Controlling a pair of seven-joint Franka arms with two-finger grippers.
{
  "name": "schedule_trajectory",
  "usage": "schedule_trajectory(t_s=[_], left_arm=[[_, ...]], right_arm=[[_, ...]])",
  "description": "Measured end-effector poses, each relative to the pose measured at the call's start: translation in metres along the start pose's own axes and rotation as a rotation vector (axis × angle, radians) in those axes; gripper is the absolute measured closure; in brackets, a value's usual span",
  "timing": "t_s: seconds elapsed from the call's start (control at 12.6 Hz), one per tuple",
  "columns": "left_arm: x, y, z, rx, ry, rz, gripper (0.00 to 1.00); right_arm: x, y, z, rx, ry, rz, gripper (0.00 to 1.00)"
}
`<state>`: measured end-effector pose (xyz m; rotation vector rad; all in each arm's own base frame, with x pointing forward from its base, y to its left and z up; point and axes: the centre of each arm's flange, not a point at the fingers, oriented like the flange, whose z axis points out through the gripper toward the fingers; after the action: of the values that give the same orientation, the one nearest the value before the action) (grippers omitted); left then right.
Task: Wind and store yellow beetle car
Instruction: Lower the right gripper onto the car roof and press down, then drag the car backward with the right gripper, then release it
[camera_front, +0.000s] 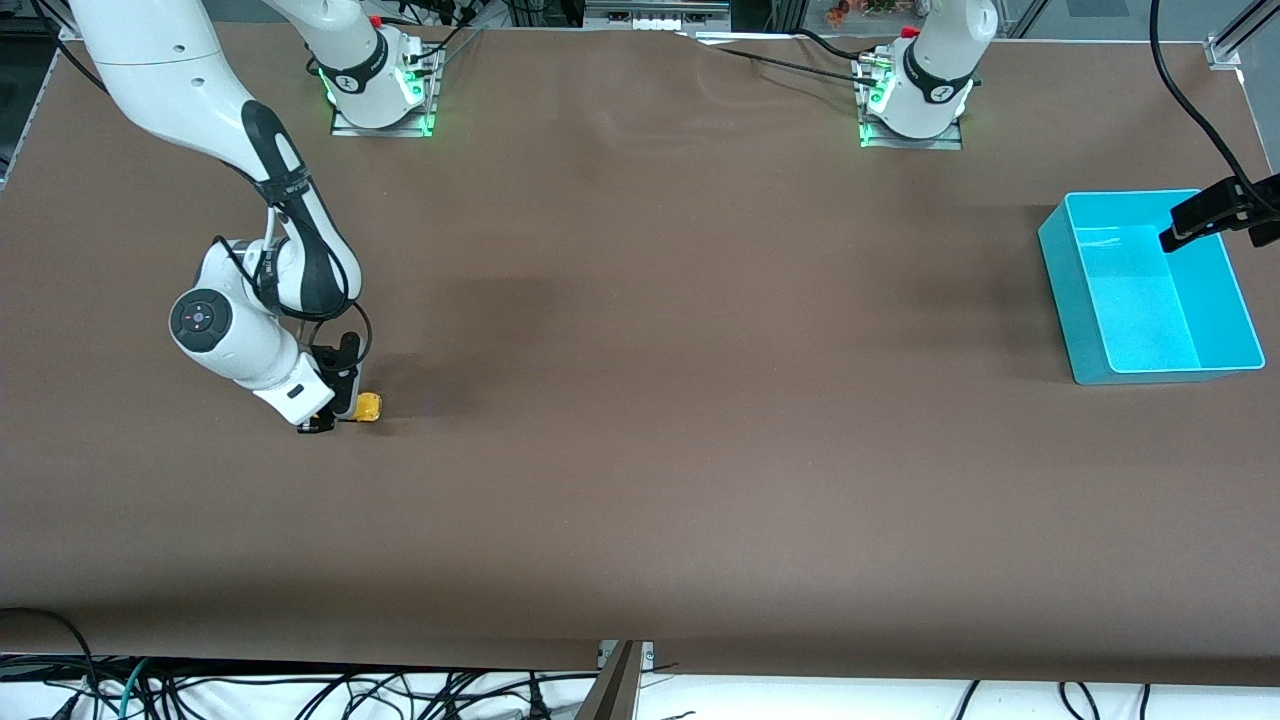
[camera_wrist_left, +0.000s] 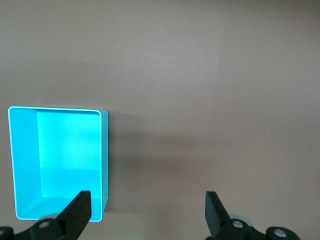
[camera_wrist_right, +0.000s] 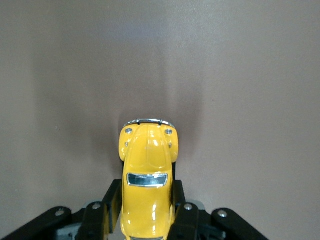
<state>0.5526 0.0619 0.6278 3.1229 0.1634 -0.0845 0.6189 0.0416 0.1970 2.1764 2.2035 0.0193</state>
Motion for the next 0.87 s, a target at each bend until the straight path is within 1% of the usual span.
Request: schedule_trajectory(t_s=[0.24, 0.4, 0.71, 0.87], left_arm=[[0.0, 0.0, 0.0, 0.0, 0.0, 0.0, 0.0], [0.0, 0.0, 0.0, 0.0, 0.0, 0.0, 0.0], [0.0, 0.0, 0.0, 0.0, 0.0, 0.0, 0.0], [0.0, 0.0, 0.0, 0.0, 0.0, 0.0, 0.0]], right_arm=[[-0.001, 0.0, 0.0, 0.0, 0.0, -0.01, 0.56], [-0.011, 0.0, 0.001, 0.001, 0.002, -0.023, 0.56], [-0.076, 0.0, 0.002, 0.001, -0.002, -0.02, 0.56], [-0.106, -0.002, 0.003, -0.01, -0.006, -0.016, 0.56]])
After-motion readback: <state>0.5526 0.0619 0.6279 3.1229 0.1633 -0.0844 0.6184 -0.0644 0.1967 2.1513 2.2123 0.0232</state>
